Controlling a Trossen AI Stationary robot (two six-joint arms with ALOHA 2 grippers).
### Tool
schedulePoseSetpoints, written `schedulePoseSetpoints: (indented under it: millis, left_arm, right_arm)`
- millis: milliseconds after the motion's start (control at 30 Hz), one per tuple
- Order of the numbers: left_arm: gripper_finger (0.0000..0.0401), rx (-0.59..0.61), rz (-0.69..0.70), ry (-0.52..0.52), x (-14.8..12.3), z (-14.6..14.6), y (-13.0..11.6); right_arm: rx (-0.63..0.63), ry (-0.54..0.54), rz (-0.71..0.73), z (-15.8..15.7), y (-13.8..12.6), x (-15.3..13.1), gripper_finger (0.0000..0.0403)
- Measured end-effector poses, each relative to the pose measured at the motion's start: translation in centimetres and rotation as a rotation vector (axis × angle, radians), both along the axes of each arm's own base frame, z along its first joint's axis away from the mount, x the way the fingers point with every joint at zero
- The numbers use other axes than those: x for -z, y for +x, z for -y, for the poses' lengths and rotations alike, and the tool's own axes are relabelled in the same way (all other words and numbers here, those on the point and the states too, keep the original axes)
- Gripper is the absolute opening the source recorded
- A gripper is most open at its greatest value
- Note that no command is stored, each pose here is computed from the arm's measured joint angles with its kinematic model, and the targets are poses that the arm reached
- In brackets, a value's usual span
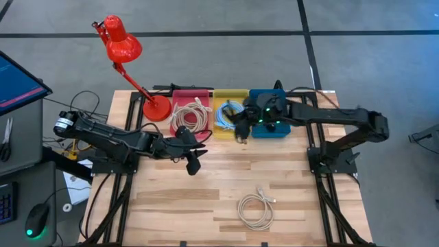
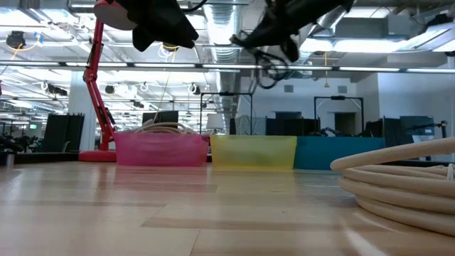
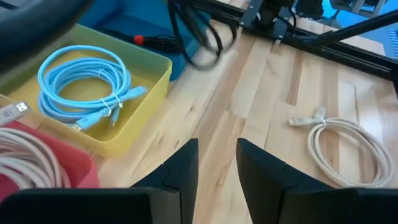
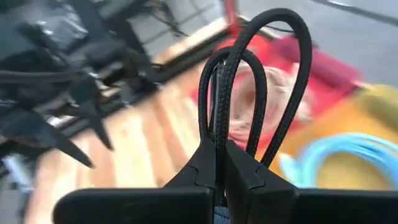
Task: Pick & Place USB Port
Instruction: Put the bottom left black charger cable into the blue bin
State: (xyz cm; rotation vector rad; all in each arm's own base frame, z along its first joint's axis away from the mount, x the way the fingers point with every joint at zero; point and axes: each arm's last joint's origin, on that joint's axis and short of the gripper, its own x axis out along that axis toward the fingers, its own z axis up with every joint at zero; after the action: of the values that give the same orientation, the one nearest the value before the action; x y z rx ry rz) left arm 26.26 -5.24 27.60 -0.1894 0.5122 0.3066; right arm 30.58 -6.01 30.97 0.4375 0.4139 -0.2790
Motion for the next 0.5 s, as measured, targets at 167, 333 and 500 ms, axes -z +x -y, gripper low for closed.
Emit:
schedulePoseSetpoints:
  millis: [167,333,500]
  left_arm:
    - [0.0106,0.000,0.000,0.000,0.0,0.0,0.0]
    - [0.0105,0.000,0.000,-0.001,0.0,0.0,0.0]
    - [0.0104,0.000,-0.001,0.000,0.0,0.0,0.0]
  right_arm:
    - [0.113,-0.048,-0.079,1.7,-3.7,-1.6,0.0000]
    - [0.222,-0.057,-0.134,3.4,-7.2,-1.6,0.0000]
    - [0.336,-0.029,-0.203,5.2,-10.1,0.3,0.0000]
